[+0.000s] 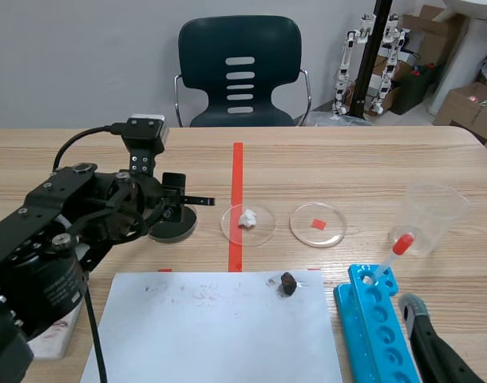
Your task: Lower the mineral onto the iron filings and hold still
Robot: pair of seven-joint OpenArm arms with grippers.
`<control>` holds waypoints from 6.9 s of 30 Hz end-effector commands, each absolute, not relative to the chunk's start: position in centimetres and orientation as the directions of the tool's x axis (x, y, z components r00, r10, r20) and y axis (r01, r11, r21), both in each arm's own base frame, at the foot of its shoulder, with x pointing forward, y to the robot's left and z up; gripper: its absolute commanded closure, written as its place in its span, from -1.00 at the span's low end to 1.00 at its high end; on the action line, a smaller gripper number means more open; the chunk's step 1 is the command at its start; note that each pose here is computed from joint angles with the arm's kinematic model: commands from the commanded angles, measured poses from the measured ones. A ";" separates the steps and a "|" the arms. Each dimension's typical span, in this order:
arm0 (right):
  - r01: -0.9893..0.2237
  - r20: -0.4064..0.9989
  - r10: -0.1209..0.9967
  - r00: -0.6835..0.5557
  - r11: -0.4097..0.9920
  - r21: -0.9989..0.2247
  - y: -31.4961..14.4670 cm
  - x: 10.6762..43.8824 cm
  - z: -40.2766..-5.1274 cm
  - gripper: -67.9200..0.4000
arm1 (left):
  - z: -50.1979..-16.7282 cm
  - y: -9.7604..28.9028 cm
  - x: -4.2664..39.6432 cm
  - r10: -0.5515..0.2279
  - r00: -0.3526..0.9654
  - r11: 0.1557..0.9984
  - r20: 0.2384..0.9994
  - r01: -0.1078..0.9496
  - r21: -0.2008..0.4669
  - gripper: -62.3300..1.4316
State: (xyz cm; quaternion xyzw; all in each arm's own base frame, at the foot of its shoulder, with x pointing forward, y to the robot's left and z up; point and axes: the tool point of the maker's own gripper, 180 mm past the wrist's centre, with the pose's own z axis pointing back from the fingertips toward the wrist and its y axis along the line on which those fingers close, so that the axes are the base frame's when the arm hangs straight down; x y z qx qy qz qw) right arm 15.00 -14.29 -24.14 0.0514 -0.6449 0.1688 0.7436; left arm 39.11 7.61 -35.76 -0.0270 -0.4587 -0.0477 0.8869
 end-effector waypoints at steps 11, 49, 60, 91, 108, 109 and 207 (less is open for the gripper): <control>-0.308 0.981 0.176 0.077 0.940 -0.144 -14.3 15.4 -23.2 -1.00 | -36.1 7.0 40.9 -0.038 0.555 0.995 0.831 0.099 -0.021 0.60; -0.308 0.981 0.176 0.077 0.940 -0.144 -14.3 15.4 -23.2 -1.00 | -40.1 7.6 40.8 -0.028 0.622 0.998 0.783 0.066 -0.017 0.60; -0.308 0.981 0.176 0.077 0.940 -0.144 -14.3 15.4 -23.2 -1.00 | -40.1 7.6 40.8 -0.027 0.623 0.998 0.782 0.063 -0.016 0.60; -0.308 0.981 0.176 0.077 0.940 -0.144 -14.3 15.4 -23.2 -1.00 | -40.1 7.6 40.8 -0.027 0.623 0.998 0.782 0.063 -0.016 0.60; -0.308 0.981 0.176 0.077 0.940 -0.144 -14.3 15.4 -23.2 -1.00 | -40.1 7.6 40.8 -0.027 0.621 0.998 0.783 0.063 -0.015 0.60; -0.308 0.981 0.176 0.077 0.940 -0.144 -14.3 15.4 -23.2 -1.00 | -40.1 7.6 40.8 -0.027 0.621 0.998 0.783 0.063 -0.015 0.60; -0.308 0.981 0.176 0.077 0.940 -0.144 -14.3 15.4 -23.2 -1.00 | -21.9 4.1 16.8 -0.304 -0.040 0.805 0.952 0.524 0.279 0.60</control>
